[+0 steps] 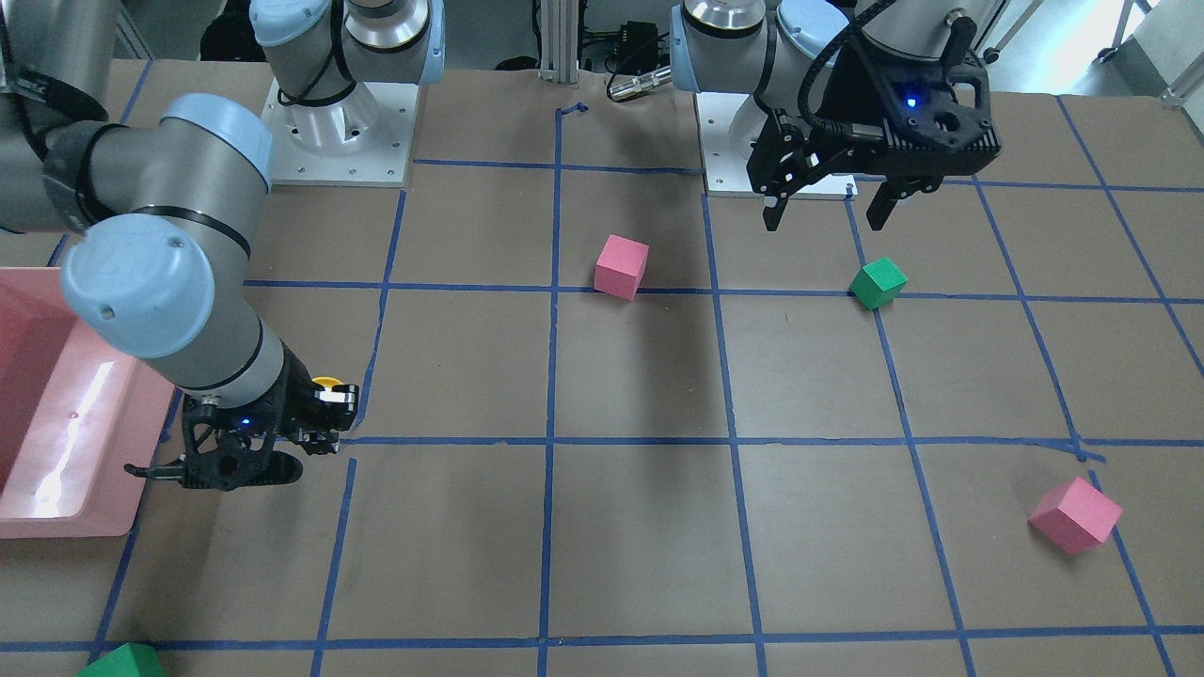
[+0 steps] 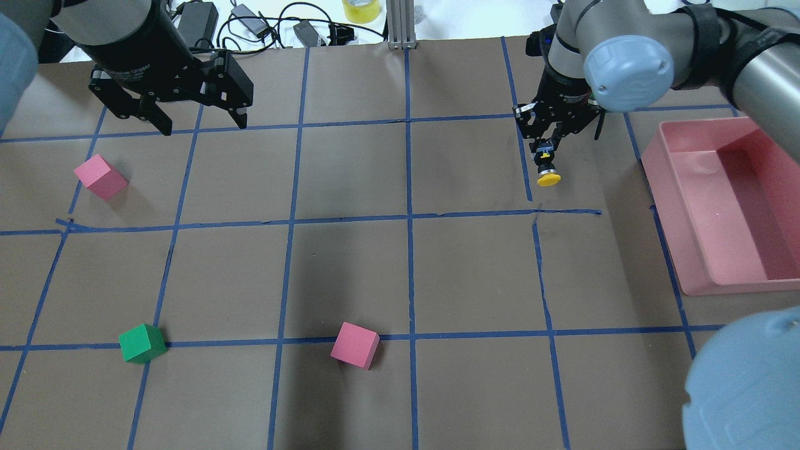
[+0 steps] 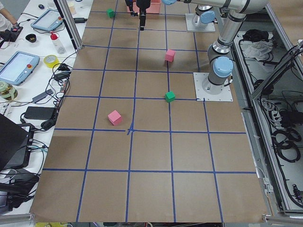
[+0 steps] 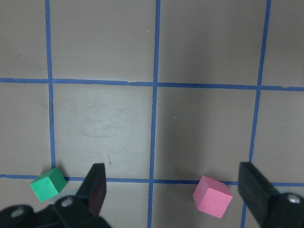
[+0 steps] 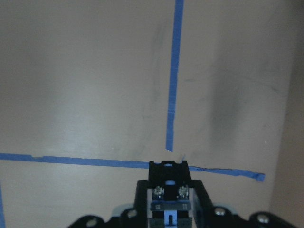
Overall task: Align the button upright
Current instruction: 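Carry the switch toward the table center and set it down, then open the right gripper and raise it back toward the bin, then reach the left gripper over the lying button switch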
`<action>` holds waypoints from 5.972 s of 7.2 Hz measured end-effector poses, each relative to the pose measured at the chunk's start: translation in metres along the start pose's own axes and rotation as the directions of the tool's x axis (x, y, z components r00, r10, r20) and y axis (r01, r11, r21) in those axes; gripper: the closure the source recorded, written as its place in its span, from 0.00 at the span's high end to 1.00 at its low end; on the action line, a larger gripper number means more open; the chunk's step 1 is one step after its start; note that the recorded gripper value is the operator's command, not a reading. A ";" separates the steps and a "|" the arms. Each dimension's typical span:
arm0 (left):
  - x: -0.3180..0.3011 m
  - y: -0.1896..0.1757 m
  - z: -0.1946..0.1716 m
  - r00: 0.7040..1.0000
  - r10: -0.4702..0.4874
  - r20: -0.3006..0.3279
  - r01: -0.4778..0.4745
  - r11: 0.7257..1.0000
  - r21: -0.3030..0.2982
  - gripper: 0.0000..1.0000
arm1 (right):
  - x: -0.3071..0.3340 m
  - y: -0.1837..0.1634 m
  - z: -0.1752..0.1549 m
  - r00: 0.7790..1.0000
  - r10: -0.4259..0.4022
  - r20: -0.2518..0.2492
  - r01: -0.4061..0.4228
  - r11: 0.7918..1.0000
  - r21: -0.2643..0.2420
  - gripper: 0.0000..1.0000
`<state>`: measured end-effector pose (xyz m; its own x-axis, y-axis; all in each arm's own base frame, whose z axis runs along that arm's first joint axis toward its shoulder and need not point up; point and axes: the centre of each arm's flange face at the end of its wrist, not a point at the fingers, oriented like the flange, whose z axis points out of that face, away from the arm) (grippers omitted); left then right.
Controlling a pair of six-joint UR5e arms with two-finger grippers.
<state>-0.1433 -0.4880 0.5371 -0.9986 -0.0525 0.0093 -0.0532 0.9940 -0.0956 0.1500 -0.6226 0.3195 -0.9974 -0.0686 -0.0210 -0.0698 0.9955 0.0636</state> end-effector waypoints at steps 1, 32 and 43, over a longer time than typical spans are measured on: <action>0.000 0.000 0.000 1.000 0.000 0.001 0.000 1.000 0.002 1.00 | -0.031 -0.011 0.008 1.000 0.010 0.016 -0.010 1.000 0.003 0.00; 0.006 -0.003 0.024 1.000 -0.010 -0.020 0.011 0.998 0.068 1.00 | -0.036 0.004 -0.004 0.999 0.044 0.026 -0.045 0.998 0.050 1.00; 0.077 -0.027 0.167 0.973 -0.105 -0.208 0.136 0.981 0.141 1.00 | 0.074 0.118 -0.143 0.998 0.057 -0.012 -0.055 0.992 0.110 1.00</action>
<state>-0.2190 -0.5350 0.3746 -0.9647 -0.1351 0.2260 -0.1882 0.9540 -0.2332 0.0659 -0.5199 0.4681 -0.9999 -0.0126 -0.0051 -0.0123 0.9989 -0.0456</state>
